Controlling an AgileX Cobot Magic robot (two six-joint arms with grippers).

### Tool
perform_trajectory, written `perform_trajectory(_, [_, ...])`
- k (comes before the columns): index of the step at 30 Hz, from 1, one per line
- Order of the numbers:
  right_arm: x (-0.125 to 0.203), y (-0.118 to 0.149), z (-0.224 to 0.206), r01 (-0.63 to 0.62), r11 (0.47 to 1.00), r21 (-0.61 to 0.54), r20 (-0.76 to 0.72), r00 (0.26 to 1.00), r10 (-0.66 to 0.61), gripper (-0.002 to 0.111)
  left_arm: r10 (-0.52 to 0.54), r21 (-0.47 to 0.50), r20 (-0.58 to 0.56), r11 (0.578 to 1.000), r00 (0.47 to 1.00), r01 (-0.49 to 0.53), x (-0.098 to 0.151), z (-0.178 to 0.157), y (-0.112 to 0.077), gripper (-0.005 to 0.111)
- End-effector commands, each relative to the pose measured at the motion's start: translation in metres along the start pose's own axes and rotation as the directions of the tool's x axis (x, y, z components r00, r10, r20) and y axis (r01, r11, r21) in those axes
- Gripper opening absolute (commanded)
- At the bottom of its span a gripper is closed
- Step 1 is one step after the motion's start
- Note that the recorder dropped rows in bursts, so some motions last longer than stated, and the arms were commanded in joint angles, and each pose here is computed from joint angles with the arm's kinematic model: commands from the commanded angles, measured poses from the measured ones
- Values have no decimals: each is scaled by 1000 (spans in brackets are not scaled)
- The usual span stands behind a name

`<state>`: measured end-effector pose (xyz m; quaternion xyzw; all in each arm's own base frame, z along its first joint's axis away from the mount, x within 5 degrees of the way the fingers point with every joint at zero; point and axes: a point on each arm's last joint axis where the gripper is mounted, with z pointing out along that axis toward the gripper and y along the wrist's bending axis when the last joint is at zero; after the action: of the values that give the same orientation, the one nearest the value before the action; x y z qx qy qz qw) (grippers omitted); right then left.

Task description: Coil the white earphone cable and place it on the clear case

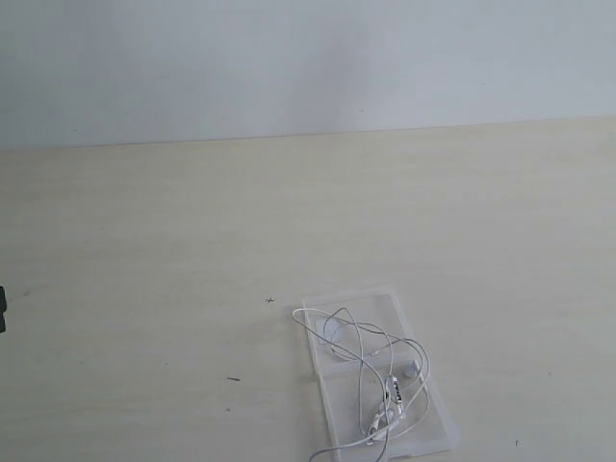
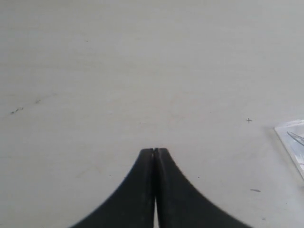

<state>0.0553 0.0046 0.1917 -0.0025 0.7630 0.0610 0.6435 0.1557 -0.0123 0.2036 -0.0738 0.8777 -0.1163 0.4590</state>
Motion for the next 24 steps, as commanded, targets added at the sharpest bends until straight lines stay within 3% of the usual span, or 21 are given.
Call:
perform_trajectory(1, [2,-2,0,-32,999,40,-3,999,32,1,-6,-4,0,1000,1000,6,0,0,1,0])
perform_trajectory(24, [2,-1,0,40,999,24,-7,999,-40,1,-6,-4,0,1000,1000,6,0,0,1,0])
